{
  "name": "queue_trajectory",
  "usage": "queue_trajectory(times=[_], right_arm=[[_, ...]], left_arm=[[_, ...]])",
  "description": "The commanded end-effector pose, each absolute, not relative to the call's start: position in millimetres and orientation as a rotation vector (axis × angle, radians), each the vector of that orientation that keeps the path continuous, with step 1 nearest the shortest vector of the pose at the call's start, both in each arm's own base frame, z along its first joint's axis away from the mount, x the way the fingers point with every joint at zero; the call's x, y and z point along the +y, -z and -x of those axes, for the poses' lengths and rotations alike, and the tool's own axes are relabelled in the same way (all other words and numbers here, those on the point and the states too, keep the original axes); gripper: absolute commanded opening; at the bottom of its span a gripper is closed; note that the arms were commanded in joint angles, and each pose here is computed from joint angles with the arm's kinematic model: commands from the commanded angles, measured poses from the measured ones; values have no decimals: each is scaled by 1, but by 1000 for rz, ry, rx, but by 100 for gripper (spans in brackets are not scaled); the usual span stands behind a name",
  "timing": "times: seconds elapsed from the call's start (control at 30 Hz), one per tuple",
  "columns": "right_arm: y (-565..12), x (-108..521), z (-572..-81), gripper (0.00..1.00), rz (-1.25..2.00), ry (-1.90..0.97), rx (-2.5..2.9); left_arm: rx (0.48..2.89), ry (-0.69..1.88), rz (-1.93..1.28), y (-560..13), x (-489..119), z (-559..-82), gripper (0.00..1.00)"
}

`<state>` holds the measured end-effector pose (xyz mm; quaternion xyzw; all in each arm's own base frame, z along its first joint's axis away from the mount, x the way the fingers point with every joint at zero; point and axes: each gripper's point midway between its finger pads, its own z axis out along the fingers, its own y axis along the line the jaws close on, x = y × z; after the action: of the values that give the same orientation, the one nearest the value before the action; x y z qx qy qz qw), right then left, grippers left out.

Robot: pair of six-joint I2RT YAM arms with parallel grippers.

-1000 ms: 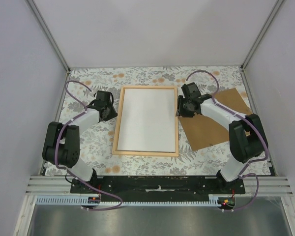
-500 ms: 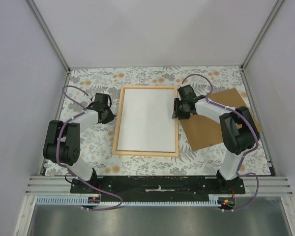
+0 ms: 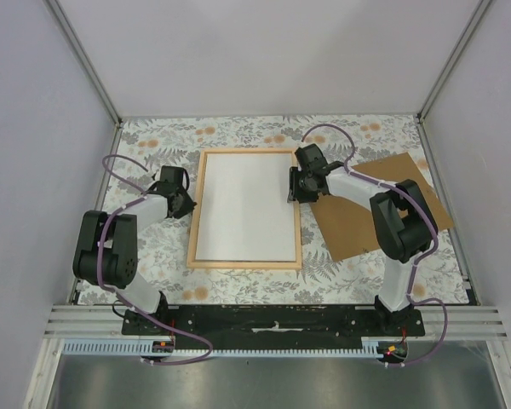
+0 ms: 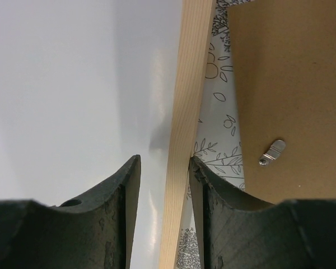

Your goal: Put the photo into the frame

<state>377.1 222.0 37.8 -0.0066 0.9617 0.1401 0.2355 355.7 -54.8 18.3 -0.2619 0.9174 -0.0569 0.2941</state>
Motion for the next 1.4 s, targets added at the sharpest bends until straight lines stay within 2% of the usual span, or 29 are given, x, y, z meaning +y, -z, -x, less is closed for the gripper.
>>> queue_trajectory(times=[0.0, 0.17, 0.33, 0.43, 0.53, 0.77, 1.07, 1.23, 1.37], right_arm=[[-59, 253, -390, 47, 51, -466, 2575], [-59, 253, -389, 50, 54, -450, 2581], [-73, 234, -392, 66, 46, -335, 2567], [-82, 212, -393, 68, -5, -265, 2562], [-83, 175, -386, 65, -105, -171, 2575], [-84, 88, -338, 63, -422, -6, 2558], [-76, 18, -254, 53, -824, 86, 2511], [-60, 1, -227, 52, -974, 106, 2519], [-45, 0, -217, 49, -1054, 95, 2531]], left_arm=[[2426, 154, 749, -22, -48, -352, 11], [2393, 110, 792, -33, -28, -353, 11], [2341, 108, 762, -63, -16, -367, 17], [2306, 137, 732, -81, -18, -372, 27], [2290, 209, 670, -99, -29, -376, 32], [2309, 464, 315, -142, -124, -376, 38], [2339, 784, -117, -157, -283, -324, 37], [2366, 878, -246, -150, -324, -300, 37], [2368, 894, -291, -149, -333, -292, 37]])
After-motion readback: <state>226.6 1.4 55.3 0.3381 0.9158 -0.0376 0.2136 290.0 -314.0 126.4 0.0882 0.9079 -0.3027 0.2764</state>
